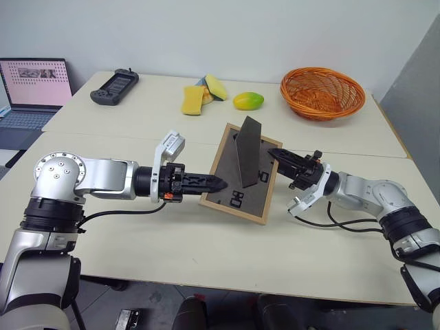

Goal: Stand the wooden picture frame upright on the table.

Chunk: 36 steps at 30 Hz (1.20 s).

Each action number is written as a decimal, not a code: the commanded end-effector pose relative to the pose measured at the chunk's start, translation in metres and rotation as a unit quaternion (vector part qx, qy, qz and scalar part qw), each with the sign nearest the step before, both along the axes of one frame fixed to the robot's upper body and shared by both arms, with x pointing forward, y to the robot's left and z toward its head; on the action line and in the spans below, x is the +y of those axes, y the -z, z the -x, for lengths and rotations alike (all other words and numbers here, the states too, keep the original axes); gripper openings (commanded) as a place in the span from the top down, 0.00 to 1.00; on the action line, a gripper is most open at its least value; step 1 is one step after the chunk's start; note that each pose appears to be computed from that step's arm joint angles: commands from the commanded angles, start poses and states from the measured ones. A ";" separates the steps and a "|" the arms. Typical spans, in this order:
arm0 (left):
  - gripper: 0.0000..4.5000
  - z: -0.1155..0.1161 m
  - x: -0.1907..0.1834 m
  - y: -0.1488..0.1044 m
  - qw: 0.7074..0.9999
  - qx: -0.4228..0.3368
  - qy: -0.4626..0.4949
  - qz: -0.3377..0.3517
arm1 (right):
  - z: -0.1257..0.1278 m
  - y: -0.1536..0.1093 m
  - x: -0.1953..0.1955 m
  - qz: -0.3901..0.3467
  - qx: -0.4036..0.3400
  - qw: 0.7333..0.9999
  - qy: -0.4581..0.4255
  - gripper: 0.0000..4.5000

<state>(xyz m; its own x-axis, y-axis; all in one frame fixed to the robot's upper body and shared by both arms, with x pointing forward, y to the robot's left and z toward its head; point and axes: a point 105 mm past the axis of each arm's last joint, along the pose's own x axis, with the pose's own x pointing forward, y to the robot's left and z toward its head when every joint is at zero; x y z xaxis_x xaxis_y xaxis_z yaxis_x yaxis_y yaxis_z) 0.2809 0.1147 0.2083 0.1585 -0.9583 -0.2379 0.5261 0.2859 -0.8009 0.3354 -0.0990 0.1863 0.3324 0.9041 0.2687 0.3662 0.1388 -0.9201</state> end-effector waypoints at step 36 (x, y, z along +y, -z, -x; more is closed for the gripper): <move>0.32 0.039 0.040 -0.032 0.930 -0.361 -0.033 -0.055 | -0.014 -0.017 -0.006 -0.097 0.147 0.984 -0.008 0.71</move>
<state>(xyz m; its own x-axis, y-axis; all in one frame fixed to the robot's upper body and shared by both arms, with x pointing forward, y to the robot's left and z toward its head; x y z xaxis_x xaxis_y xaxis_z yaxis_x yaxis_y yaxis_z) 0.2493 0.1555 0.2227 0.3603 -0.9092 -0.2084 0.8540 0.4114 -0.3184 0.3451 -0.1042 0.1746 0.4168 0.8792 0.2308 0.0974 0.2093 -0.9730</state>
